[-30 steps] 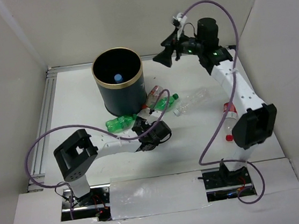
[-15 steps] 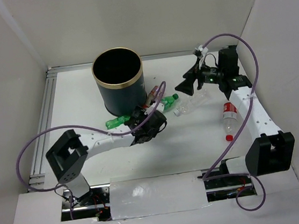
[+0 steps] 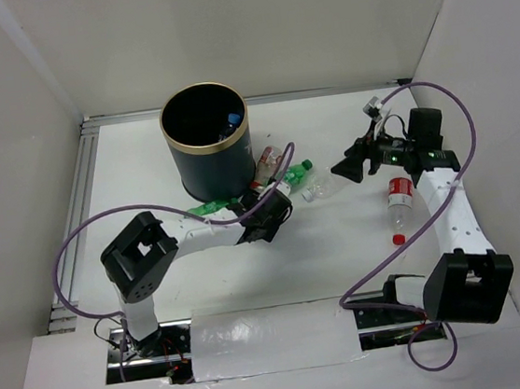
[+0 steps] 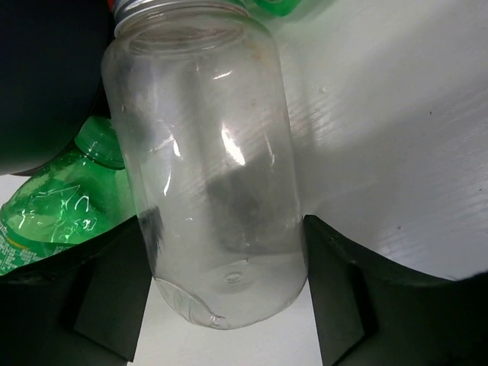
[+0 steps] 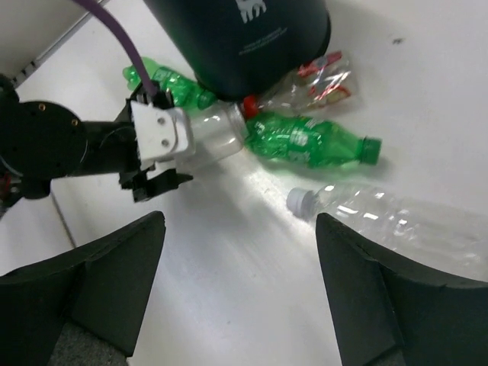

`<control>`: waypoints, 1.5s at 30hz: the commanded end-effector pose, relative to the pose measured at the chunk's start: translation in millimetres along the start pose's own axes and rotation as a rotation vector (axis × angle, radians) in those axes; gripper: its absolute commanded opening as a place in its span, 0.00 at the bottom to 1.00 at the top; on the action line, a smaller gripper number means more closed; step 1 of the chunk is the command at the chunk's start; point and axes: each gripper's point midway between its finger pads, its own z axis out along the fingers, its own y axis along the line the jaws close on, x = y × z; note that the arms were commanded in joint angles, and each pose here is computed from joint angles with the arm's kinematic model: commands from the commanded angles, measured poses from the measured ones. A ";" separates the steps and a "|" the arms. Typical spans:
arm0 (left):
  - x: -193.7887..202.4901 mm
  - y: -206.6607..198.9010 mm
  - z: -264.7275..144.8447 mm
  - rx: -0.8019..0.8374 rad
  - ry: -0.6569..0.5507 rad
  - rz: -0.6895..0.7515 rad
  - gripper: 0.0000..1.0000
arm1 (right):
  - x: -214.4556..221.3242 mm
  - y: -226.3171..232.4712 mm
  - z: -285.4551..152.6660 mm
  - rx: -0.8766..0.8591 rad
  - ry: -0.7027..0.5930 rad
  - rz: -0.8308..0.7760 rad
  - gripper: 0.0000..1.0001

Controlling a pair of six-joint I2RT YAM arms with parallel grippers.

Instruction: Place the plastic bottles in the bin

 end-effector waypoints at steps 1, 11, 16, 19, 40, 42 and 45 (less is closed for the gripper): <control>-12.5 -13.2 -4.8 0.082 -0.021 -0.062 0.35 | 14.4 14.7 -7.8 -0.059 0.014 -0.018 0.85; -133.3 18.1 -146.5 0.190 -0.408 -0.231 0.00 | 74.9 0.4 -15.3 0.014 0.128 0.096 0.39; -188.6 74.6 -195.7 0.212 -0.584 -0.428 0.01 | 85.0 -15.5 -9.8 0.080 0.145 0.221 0.73; -213.6 121.1 -209.5 0.159 -0.664 -0.580 0.05 | 90.4 -28.1 -9.1 0.131 0.155 0.299 0.83; -229.8 249.6 -143.8 -0.227 -0.589 -0.830 0.99 | 129.6 -102.7 13.5 0.399 0.167 0.750 0.99; -231.2 243.7 -171.7 -0.204 -0.633 -0.785 0.99 | 129.3 -110.0 16.6 0.426 0.144 0.805 0.99; -222.9 235.5 -203.2 -0.198 -0.688 -0.749 0.99 | 128.6 -124.1 28.4 0.470 0.121 0.847 0.99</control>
